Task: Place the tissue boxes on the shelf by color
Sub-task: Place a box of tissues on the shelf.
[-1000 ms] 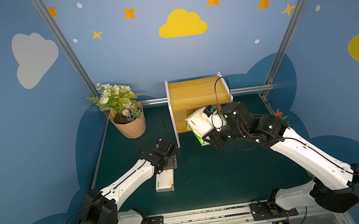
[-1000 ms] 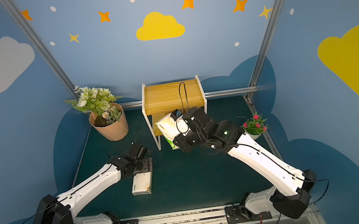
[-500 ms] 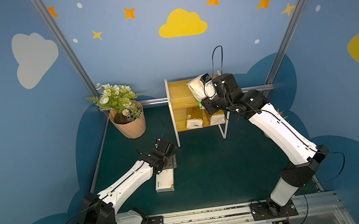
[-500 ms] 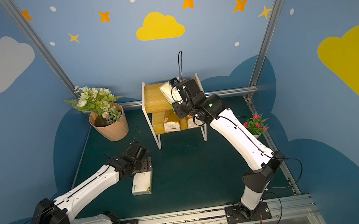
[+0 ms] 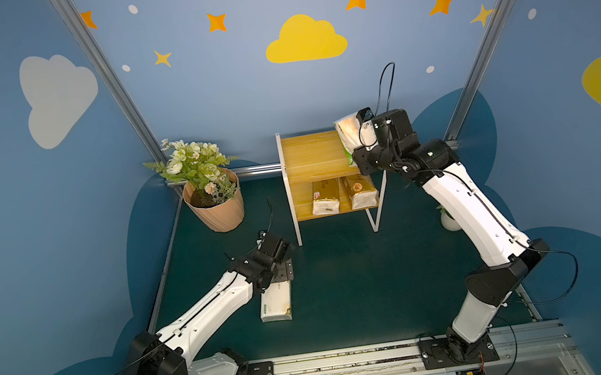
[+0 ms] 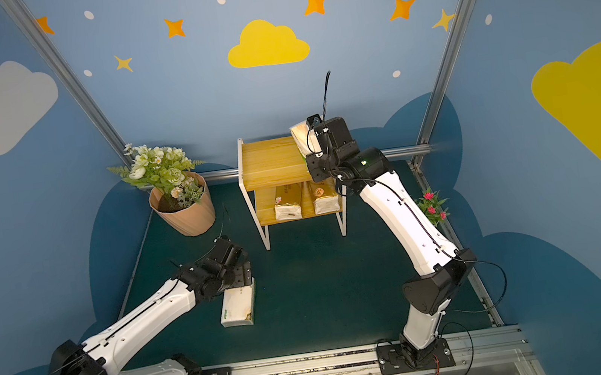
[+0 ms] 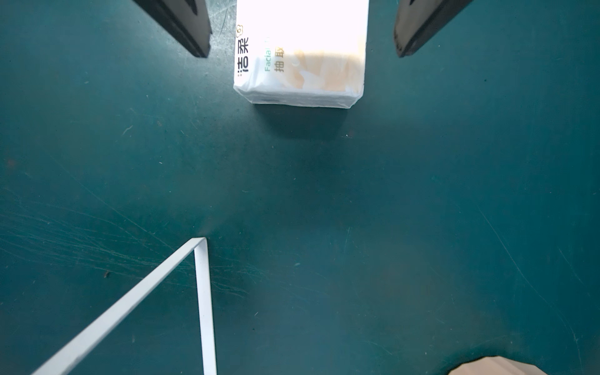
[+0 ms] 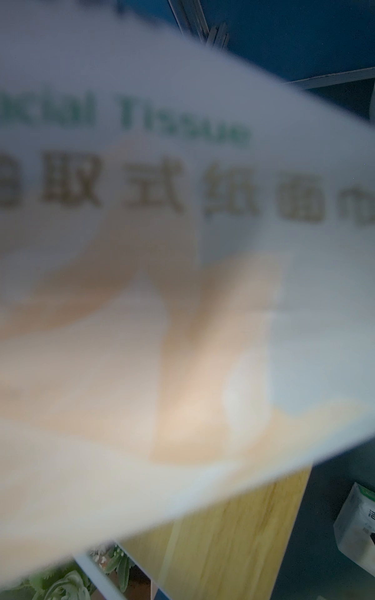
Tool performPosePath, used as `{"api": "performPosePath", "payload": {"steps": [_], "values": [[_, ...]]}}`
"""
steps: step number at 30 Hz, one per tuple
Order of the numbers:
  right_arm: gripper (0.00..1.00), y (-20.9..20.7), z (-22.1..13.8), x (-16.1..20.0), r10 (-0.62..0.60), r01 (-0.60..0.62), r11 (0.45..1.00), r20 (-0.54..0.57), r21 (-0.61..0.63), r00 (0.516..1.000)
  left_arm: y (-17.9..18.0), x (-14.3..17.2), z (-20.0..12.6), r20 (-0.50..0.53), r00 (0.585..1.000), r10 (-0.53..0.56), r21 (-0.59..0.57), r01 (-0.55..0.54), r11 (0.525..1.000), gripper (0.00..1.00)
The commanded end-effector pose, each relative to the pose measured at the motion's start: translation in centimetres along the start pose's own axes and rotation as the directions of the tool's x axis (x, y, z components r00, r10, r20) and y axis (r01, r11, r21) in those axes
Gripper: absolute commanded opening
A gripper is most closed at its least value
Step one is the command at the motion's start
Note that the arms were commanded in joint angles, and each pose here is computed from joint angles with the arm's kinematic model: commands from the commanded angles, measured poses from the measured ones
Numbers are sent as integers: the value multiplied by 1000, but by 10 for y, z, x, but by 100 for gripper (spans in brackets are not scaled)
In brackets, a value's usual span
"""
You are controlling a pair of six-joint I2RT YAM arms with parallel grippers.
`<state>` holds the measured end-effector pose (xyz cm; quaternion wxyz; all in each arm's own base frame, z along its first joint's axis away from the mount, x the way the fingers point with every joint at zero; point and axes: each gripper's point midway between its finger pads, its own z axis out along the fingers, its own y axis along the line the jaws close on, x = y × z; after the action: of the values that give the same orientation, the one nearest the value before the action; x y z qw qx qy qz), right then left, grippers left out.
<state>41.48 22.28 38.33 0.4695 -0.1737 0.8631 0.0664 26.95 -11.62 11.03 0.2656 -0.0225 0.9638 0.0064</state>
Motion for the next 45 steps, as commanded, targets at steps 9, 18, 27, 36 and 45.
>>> {"api": "performPosePath", "payload": {"steps": [9, 18, 27, 36, 45], "values": [[69, -2, 0, 4, 29, -29, 1000, -31, 5, 999, 4, 4, 3, -26, 1000, 9, -24, -10, 1000, 97], [88, -3, -9, -5, 18, -18, 1000, -4, -4, 1000, 3, 5, 5, -35, 999, 15, -29, -16, 999, 99], [90, -4, -16, -16, 19, -18, 1000, 39, -7, 999, 2, 5, 7, -40, 999, 21, -29, -22, 999, 100], [90, 1, -30, -46, 35, -28, 999, 172, -41, 985, 4, 3, 7, -33, 999, 24, -39, -25, 999, 100], [90, 9, -35, -46, 44, -26, 996, 200, -89, 979, 10, 4, 5, -28, 999, 18, -57, -20, 998, 100]]}}
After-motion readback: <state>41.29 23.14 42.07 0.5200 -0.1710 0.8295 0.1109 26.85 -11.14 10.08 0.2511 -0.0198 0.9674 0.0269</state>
